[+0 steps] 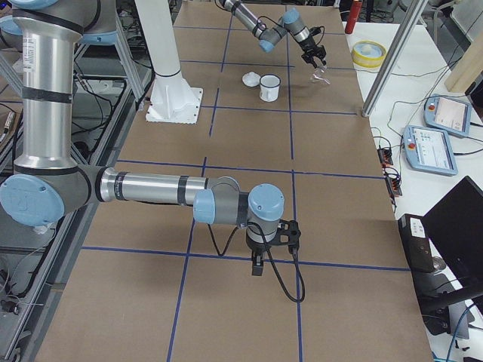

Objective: Place funnel on cup
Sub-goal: 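Grasp the glass funnel with the left gripper and lift it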

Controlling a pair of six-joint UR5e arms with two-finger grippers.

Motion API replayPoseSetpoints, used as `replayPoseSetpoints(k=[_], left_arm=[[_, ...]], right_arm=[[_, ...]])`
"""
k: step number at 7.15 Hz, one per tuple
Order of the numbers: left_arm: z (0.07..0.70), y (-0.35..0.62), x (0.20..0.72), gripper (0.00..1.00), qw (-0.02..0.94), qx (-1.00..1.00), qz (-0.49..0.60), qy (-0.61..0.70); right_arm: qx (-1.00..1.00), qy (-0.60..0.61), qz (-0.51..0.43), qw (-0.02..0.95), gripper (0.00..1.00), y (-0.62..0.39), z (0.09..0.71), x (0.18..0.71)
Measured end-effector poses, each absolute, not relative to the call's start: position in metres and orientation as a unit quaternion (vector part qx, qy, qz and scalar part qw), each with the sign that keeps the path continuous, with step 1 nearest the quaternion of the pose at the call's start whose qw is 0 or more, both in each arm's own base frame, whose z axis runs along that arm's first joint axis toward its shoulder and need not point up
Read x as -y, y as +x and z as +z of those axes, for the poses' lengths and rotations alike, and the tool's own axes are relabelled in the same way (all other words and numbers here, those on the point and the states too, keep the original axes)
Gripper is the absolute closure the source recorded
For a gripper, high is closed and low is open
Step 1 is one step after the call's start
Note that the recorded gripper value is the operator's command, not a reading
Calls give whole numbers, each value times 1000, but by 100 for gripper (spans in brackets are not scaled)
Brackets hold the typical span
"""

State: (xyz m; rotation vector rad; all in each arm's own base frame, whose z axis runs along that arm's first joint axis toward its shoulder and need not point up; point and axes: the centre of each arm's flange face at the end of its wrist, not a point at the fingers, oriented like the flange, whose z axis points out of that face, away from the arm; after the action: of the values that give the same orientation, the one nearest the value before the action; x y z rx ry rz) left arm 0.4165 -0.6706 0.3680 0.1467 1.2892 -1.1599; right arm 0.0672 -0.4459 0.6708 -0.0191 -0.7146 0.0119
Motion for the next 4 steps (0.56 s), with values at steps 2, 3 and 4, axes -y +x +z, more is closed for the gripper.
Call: replayPoseSetpoints(k=[2, 3, 4], left_arm=[[364, 418, 675, 60, 636, -571, -515, 66], [362, 418, 677, 68, 634, -573, -516, 67], [361, 419, 677, 92, 633, -574, -516, 67]], right_arm=[[350, -9, 6, 937, 0, 67, 671, 446], [350, -9, 6, 937, 0, 67, 671, 446], [350, -9, 6, 937, 0, 67, 671, 446]])
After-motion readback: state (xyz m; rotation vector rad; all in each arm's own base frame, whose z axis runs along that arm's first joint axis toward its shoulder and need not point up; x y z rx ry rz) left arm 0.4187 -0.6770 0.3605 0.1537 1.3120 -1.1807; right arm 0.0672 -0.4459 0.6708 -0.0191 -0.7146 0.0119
